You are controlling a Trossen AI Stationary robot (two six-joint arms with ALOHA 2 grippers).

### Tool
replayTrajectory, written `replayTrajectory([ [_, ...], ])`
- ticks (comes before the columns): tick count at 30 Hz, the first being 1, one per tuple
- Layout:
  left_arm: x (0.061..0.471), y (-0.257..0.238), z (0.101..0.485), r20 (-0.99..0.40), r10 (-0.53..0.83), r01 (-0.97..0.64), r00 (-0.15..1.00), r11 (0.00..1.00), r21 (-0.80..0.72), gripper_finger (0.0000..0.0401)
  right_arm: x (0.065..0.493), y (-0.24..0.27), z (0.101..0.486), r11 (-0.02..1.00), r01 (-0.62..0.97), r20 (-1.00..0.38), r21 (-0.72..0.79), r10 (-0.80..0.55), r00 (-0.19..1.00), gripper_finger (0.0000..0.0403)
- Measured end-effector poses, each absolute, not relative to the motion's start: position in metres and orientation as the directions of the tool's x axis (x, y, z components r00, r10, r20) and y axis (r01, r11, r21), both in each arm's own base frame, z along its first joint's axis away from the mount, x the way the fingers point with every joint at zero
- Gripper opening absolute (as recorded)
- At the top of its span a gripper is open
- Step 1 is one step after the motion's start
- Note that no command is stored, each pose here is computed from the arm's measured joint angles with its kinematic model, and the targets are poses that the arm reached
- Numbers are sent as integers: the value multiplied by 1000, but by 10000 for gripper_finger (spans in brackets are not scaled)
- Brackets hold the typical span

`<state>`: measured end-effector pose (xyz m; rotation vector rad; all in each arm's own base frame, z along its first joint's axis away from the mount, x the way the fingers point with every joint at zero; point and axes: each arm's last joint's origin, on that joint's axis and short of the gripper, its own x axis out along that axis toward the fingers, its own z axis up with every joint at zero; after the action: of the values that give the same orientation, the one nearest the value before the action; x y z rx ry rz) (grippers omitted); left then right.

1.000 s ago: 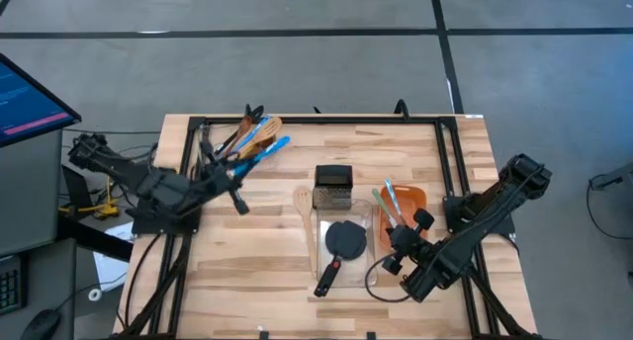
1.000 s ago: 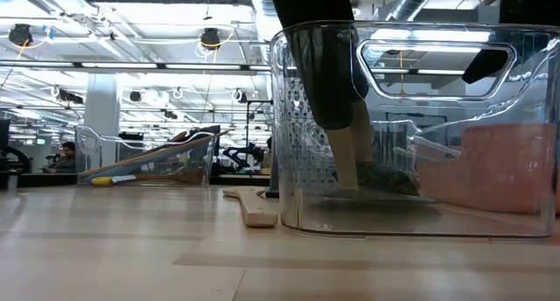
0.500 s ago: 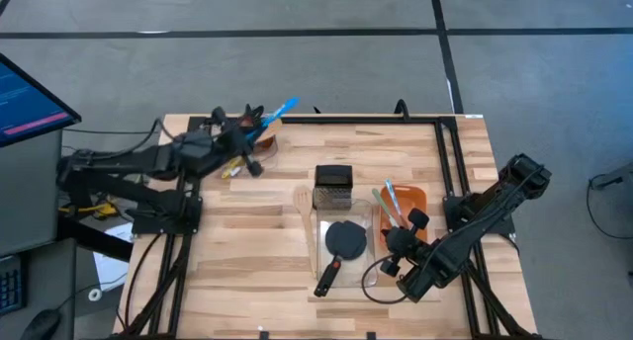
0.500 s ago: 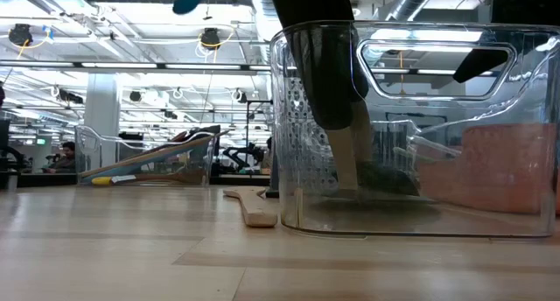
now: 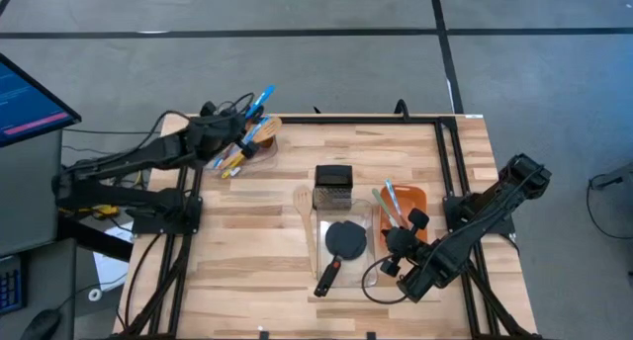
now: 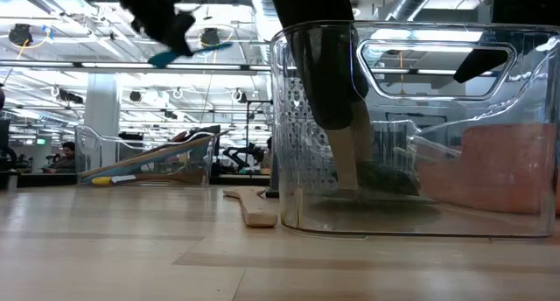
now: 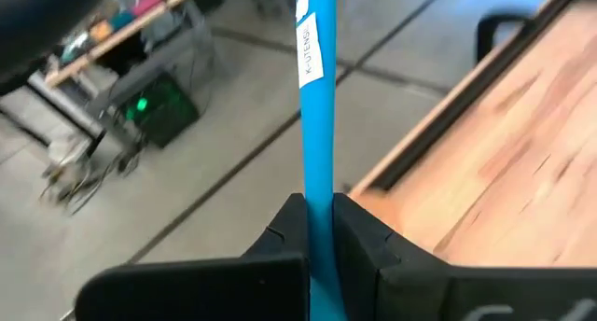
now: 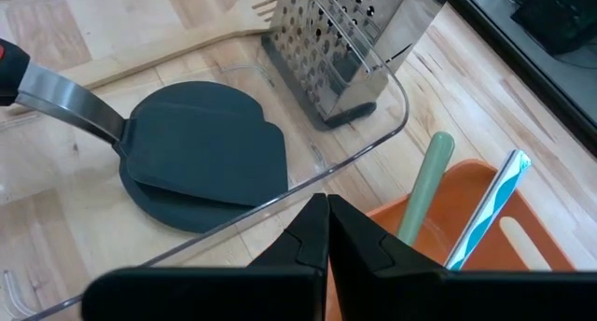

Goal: Pick & Place Kitchen Items
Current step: Put the blue ladle into the top transparent bin

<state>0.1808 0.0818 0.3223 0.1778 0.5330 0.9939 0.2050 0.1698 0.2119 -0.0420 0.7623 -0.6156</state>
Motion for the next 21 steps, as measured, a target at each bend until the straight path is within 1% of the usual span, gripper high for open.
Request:
replayTrajectory([
  [5,172,95,282,-425,847,-761,320,497,417,6,205,170,212,825,507,-634,-252,-536,557,0],
  [7,167,100,268,-458,840,-758,289,494,427,6,205,170,212,825,507,-634,-251,-536,558,0],
  [13,152,112,236,-558,789,-708,258,547,446,6,205,170,212,824,507,-634,-251,-536,557,0],
  [17,143,118,222,-584,785,-706,208,534,465,6,206,169,212,821,512,-634,-251,-539,554,0],
  [21,138,121,207,-596,777,-701,204,541,465,6,208,166,212,815,522,-634,-251,-546,548,0],
])
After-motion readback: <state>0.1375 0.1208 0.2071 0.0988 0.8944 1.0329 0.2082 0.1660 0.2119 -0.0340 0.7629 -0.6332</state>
